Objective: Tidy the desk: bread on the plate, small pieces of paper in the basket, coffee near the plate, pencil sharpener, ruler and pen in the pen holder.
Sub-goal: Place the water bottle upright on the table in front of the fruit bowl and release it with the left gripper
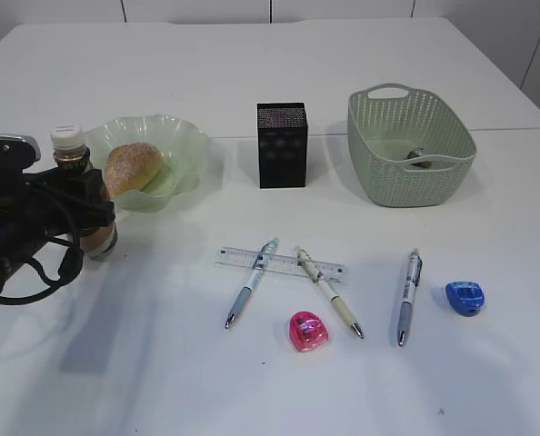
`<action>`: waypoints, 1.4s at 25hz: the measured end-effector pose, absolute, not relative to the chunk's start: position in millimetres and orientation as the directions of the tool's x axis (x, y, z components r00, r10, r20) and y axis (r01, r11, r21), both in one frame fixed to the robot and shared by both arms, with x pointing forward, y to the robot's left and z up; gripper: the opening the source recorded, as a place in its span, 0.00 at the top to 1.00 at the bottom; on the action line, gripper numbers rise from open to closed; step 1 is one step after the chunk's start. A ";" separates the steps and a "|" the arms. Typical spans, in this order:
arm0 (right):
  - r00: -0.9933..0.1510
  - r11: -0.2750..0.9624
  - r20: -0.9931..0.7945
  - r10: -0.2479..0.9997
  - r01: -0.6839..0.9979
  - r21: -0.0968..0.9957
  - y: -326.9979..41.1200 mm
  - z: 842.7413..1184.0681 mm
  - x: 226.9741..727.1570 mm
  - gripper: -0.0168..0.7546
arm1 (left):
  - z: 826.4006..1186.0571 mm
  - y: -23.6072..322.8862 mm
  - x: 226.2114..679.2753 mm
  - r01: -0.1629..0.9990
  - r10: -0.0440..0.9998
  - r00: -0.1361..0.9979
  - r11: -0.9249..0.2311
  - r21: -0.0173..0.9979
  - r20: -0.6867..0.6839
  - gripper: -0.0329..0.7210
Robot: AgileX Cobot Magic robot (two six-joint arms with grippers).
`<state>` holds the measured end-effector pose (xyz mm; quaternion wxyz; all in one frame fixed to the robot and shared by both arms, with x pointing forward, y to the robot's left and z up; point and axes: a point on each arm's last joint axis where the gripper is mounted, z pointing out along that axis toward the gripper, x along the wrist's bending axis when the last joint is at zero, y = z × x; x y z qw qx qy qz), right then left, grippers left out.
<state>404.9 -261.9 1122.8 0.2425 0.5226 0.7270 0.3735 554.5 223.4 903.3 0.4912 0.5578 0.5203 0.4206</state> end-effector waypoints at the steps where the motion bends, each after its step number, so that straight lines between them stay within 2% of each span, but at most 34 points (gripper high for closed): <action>1: -0.336 0.175 0.038 0.941 0.579 0.797 -261.9 1122.8 404.9 0.45 | 903.3 223.4 554.5 0.167 0.994 0.105 0.024 0.986 -0.042 0.56; 17: -0.337 0.174 0.038 0.941 0.577 0.798 -261.7 1122.9 404.9 0.45 | 899.6 223.2 553.7 0.208 0.994 0.106 0.019 0.978 -0.042 0.55; 29: -0.337 0.174 0.038 0.941 0.577 0.798 -261.7 1122.9 404.9 0.45 | 899.6 223.2 553.7 0.208 0.994 0.106 0.019 0.978 -0.042 0.47; 35: -0.337 0.174 0.038 0.941 0.577 0.798 -261.7 1122.9 404.9 0.45 | 901.2 223.3 554.1 0.190 0.994 0.105 0.021 0.981 -0.042 0.40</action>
